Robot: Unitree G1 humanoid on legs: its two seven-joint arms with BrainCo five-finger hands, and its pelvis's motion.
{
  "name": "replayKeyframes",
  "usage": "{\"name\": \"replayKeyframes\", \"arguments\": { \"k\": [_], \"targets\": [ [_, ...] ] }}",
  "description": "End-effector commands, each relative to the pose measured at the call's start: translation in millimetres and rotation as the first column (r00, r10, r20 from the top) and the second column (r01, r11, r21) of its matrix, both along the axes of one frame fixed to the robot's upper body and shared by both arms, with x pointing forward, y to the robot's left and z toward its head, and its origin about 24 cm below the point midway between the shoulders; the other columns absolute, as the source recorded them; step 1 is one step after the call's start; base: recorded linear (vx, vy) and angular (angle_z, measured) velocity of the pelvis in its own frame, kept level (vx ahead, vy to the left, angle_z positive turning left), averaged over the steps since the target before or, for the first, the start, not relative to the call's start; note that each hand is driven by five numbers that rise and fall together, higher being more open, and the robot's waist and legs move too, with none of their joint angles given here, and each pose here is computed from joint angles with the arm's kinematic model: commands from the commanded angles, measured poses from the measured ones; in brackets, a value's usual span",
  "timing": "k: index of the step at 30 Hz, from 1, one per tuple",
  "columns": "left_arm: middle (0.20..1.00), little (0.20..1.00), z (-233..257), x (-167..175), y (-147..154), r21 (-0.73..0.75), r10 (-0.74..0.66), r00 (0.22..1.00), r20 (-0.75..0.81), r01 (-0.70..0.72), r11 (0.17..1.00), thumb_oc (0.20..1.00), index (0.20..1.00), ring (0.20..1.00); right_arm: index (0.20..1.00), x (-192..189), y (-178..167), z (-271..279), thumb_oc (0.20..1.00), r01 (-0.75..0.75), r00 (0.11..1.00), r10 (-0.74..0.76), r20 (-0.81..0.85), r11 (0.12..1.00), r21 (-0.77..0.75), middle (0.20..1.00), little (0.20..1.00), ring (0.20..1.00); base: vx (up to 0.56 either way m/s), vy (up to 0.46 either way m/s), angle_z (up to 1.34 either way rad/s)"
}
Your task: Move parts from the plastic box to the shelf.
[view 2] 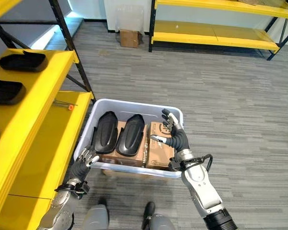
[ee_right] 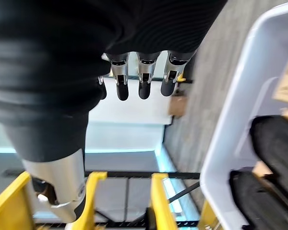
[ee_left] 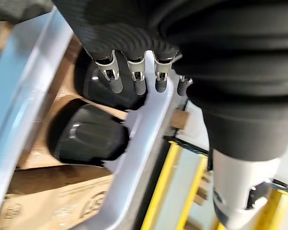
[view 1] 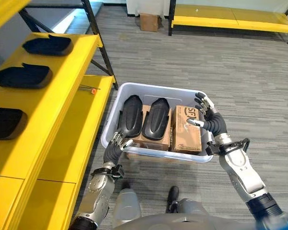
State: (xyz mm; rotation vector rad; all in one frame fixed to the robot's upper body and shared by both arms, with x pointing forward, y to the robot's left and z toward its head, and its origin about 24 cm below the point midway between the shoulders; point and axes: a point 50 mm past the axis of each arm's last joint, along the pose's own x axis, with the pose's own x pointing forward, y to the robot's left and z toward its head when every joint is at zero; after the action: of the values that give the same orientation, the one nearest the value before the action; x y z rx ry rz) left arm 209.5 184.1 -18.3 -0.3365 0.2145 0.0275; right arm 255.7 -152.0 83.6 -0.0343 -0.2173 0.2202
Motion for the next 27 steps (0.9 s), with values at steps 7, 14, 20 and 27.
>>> {"name": "replayKeyframes", "arguments": {
  "k": [7,14,20,27],
  "targets": [
    [1.0,1.0,35.1,13.9,8.9,0.051,-0.039,0.981,0.19,0.029,0.998,1.0,1.0,1.0,1.0,1.5,6.8,37.3,1.0,-0.031,0.981,0.027,0.191,0.999,0.014,1.0,1.0,1.0,0.06,0.34,-0.56],
    [1.0,1.0,55.0,30.8,11.8,0.095,-0.033,0.963,0.267,0.008,0.995,1.0,1.0,1.0,1.0,7.0,24.6,35.6,1.0,-0.083,0.982,0.08,0.173,0.997,0.008,1.0,1.0,1.0,-0.01,0.168,-0.25],
    [1.0,1.0,74.6,47.5,5.1,0.104,-0.023,0.937,0.348,-0.014,0.994,1.0,1.0,1.0,1.0,15.8,35.2,32.4,1.0,-0.091,0.986,0.085,0.142,0.995,0.036,1.0,1.0,1.0,0.0,0.022,0.04],
    [1.0,1.0,83.2,56.6,-3.4,0.048,0.023,0.928,0.373,-0.044,0.998,1.0,1.0,1.0,1.0,26.5,52.6,31.7,1.0,-0.085,0.992,0.07,0.107,0.986,0.145,1.0,1.0,1.0,0.0,0.0,0.0]
  ]
}}
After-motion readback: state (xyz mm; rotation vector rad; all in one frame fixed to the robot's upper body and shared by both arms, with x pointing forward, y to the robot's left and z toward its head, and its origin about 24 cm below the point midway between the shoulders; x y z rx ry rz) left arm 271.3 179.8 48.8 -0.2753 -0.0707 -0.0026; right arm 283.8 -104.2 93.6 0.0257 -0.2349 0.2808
